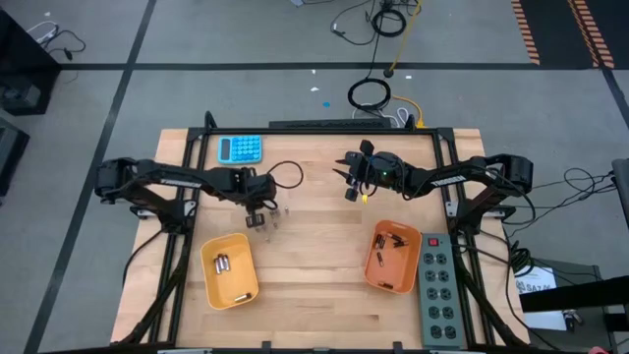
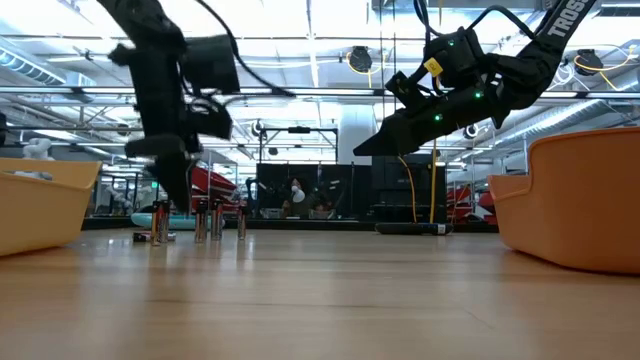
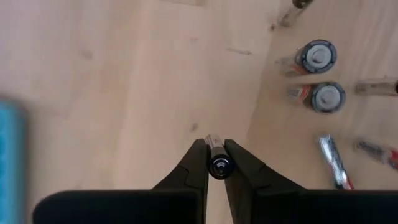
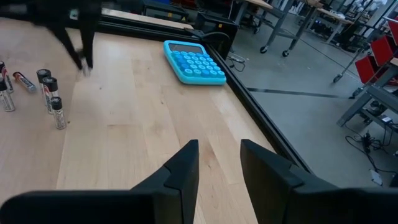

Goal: Sort batteries
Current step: Put the silver battery into the yellow bin

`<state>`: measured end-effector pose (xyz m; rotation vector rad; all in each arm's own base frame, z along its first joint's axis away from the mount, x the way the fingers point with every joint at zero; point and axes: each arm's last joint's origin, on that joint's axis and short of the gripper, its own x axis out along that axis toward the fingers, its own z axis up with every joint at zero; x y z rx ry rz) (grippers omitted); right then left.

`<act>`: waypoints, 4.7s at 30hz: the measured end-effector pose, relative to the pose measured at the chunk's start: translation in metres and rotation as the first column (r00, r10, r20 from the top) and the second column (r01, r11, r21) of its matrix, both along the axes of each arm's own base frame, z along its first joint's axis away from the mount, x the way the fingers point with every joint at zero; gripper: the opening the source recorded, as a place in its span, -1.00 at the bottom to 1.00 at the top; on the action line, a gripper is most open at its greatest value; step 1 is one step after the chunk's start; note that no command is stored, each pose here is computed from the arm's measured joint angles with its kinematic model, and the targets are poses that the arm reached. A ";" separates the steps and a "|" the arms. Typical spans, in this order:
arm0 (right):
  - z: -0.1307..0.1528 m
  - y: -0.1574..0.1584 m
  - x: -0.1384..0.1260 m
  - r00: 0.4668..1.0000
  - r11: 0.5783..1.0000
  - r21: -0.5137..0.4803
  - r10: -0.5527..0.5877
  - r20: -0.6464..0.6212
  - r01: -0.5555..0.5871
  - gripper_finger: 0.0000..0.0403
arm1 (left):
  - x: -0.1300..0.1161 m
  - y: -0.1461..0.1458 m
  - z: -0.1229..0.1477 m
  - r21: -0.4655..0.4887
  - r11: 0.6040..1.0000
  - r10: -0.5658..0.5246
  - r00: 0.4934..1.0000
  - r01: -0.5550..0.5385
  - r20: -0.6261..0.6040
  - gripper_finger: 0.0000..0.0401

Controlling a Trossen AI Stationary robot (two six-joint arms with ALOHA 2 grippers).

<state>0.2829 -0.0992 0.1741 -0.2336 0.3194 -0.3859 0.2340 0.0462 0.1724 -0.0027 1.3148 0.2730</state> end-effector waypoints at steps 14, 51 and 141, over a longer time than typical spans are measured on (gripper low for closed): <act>-0.001 0.000 0.000 1.000 1.000 0.016 -0.004 -0.002 0.004 -0.46 | -0.036 -0.040 0.076 -0.657 0.745 0.234 0.968 -0.116 0.094 -0.83; -0.003 0.020 0.005 0.999 0.997 0.051 0.052 -0.013 -0.051 -0.46 | -0.027 -0.126 0.003 -0.447 0.799 0.253 0.900 -0.401 -0.355 -0.48; -0.007 0.020 0.004 0.997 0.997 0.057 0.056 -0.049 -0.053 -0.46 | 0.045 -0.124 -0.027 0.024 0.944 -0.321 0.934 0.329 -0.157 -0.56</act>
